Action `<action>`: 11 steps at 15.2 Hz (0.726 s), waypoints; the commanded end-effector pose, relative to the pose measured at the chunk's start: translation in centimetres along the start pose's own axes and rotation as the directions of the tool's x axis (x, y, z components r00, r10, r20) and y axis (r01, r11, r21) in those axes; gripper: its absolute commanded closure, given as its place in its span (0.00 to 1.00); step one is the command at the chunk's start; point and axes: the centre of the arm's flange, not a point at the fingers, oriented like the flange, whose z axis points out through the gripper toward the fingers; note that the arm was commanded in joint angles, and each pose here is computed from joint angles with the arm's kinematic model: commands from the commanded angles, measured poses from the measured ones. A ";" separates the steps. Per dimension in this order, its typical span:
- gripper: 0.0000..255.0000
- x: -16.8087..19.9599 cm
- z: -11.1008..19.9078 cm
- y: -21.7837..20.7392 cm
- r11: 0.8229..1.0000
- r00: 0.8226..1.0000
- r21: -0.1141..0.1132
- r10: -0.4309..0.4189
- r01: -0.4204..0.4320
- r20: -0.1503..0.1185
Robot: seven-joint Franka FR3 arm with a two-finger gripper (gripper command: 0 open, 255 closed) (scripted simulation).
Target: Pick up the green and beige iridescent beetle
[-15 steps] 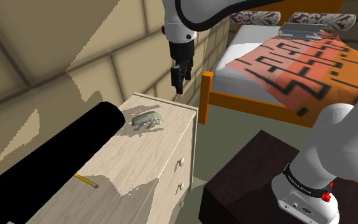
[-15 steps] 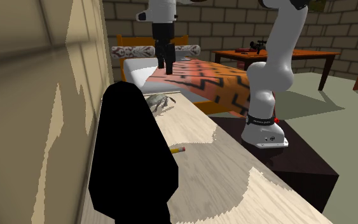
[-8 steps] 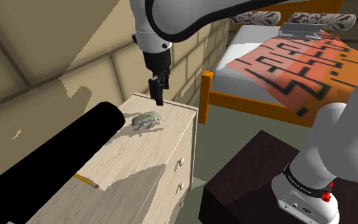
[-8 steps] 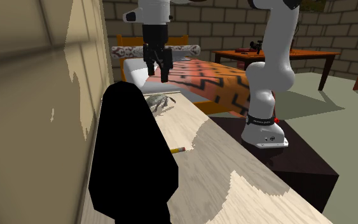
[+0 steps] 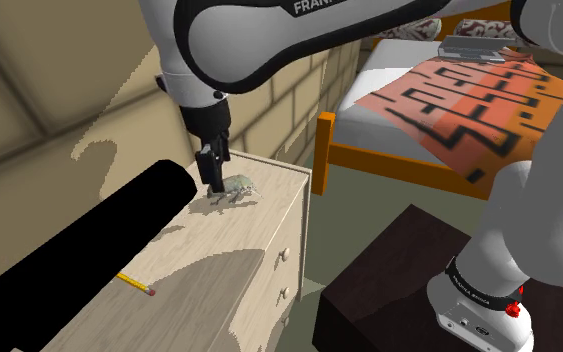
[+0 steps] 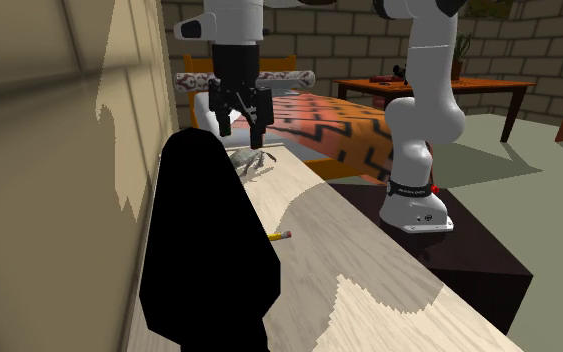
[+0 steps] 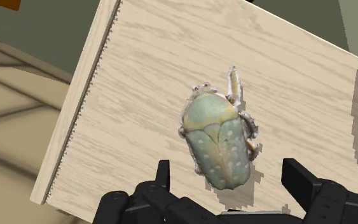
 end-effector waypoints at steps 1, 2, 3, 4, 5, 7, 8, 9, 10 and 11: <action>0.00 0.3 0.7 -0.3 1.000 1.000 0.000 -0.008 0.008 -0.001; 0.00 0.3 1.3 -0.4 1.000 1.000 0.000 -0.008 0.008 -0.001; 0.00 0.3 1.8 -0.4 1.000 1.000 0.000 -0.008 0.008 -0.001; 0.00 0.3 2.3 -0.4 1.000 1.000 0.000 -0.008 0.008 -0.001; 0.00 0.3 2.9 -0.4 1.000 1.000 0.000 -0.008 0.008 -0.001; 0.00 0.3 3.7 -0.5 1.000 1.000 0.000 -0.008 0.008 -0.001; 0.00 0.3 3.7 -0.5 1.000 1.000 0.000 -0.008 0.008 -0.001; 1.00 0.3 3.7 -0.5 1.000 1.000 0.000 -0.008 0.008 -0.001; 1.00 0.3 3.7 -0.5 1.000 1.000 0.000 -0.008 0.008 -0.001; 1.00 0.3 3.7 -0.5 1.000 1.000 0.000 -0.008 0.008 -0.001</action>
